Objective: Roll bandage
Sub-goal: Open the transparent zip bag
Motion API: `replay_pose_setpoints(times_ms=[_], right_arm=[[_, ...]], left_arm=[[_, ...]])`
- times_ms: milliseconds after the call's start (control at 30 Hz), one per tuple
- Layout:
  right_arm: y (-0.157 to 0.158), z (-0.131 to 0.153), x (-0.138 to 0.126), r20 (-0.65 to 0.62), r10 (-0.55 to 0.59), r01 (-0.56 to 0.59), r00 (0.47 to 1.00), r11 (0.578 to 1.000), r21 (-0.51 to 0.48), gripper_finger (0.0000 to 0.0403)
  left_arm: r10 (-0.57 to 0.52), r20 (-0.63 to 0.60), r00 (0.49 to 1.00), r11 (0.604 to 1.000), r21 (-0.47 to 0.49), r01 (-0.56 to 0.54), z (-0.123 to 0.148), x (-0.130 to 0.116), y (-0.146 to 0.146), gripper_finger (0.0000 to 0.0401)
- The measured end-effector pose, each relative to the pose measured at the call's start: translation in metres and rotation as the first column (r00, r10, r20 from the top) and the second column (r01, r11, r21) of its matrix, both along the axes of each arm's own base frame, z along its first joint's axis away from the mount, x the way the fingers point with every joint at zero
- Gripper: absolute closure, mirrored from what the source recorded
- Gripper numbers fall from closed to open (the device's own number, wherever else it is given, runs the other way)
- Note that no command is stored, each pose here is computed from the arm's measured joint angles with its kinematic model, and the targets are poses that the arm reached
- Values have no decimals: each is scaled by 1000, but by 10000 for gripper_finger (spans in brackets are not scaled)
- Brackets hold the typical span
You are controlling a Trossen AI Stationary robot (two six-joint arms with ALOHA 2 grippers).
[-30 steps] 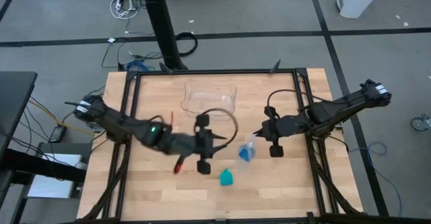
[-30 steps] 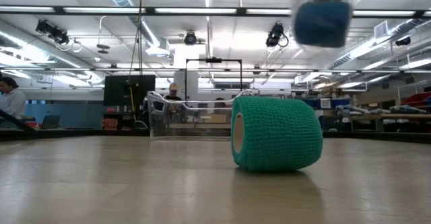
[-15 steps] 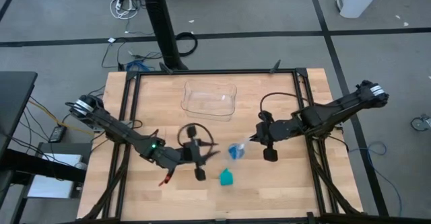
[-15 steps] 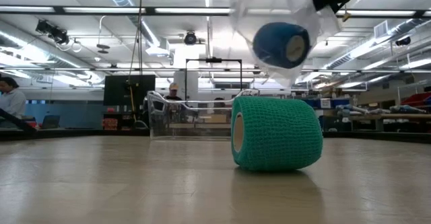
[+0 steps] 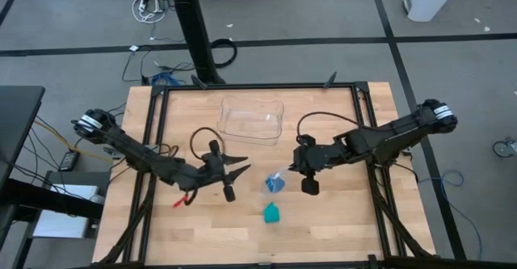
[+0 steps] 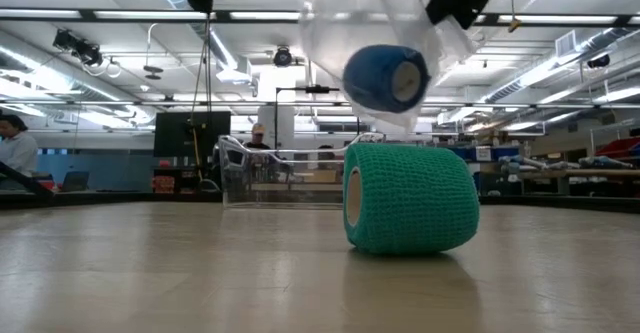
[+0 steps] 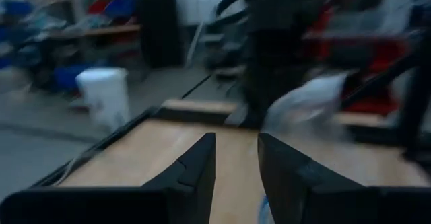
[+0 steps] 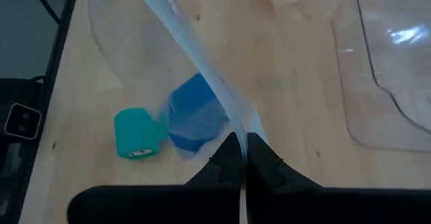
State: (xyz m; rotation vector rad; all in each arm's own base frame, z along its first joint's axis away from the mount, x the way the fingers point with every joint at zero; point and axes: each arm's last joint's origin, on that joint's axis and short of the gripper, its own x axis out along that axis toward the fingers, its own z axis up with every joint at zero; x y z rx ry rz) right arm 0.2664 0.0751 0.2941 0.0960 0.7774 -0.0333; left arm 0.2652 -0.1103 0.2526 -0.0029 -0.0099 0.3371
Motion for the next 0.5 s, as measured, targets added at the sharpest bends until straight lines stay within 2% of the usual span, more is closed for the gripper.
replay_pose_setpoints(times_ms=[167,400,500], right_arm=[[-4,4,18,-81,-7,5,997,1000,-29,403],[-16,4,39,-196,-60,53,979,998,-43,403],[-21,5,48,-245,-85,77,966,996,-44,403]], left_arm=[[-27,20,999,999,-30,28,-3,-1,0,284],[-20,-139,990,999,-47,14,11,10,-5,276],[0,-133,991,999,-54,-7,17,12,-5,262]])
